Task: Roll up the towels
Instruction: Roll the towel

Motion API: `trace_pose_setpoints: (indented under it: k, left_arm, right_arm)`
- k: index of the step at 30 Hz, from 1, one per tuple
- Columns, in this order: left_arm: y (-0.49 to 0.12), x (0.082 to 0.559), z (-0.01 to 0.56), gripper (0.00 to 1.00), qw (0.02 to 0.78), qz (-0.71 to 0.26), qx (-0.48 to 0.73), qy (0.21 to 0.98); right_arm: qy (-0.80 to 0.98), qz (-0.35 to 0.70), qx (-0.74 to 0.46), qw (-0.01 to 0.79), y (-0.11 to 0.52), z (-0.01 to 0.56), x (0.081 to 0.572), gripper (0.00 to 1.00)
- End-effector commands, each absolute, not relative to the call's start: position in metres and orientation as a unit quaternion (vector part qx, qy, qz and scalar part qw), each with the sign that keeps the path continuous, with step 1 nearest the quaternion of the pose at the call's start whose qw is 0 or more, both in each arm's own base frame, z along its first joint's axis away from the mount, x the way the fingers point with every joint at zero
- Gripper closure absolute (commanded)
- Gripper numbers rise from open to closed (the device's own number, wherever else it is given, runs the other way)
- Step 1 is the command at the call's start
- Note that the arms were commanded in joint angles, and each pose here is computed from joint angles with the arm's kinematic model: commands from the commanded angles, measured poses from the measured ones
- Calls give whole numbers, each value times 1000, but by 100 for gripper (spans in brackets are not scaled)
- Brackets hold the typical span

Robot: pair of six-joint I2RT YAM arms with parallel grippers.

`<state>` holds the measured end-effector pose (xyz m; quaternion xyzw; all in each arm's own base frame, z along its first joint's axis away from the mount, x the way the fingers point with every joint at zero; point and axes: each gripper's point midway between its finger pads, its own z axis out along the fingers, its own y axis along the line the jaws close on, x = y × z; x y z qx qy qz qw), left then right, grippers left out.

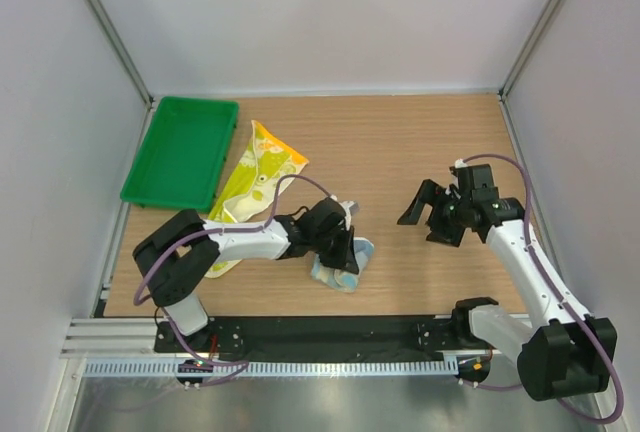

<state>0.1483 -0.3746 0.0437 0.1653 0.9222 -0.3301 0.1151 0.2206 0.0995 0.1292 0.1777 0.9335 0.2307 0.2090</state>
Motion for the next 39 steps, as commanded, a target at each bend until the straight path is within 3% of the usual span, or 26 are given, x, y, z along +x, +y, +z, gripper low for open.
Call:
trace_pose_setpoints:
  k: [1, 9, 27, 31, 37, 39]
  left_arm:
    - [-384, 143, 63, 99, 83, -426, 145, 889]
    - [-364, 157, 55, 100, 56, -505, 50, 860]
    - [-325, 165, 35, 100, 29, -540, -38, 841]
    - [-327, 163, 39, 100, 26, -550, -31, 834]
    - [-328, 162, 46, 98, 29, -556, -18, 831]
    - [-327, 161, 45, 93, 27, -548, -11, 836]
  right_arm:
    - [920, 295, 163, 199, 121, 131, 216, 5]
    - [913, 337, 123, 193, 161, 111, 200, 8]
    - [897, 381, 41, 221, 248, 68, 223, 18]
    - [899, 376, 37, 220, 257, 54, 227, 25]
    - [901, 377, 29, 212, 267, 40, 227, 55]
    - [900, 379, 28, 213, 268, 40, 226, 64]
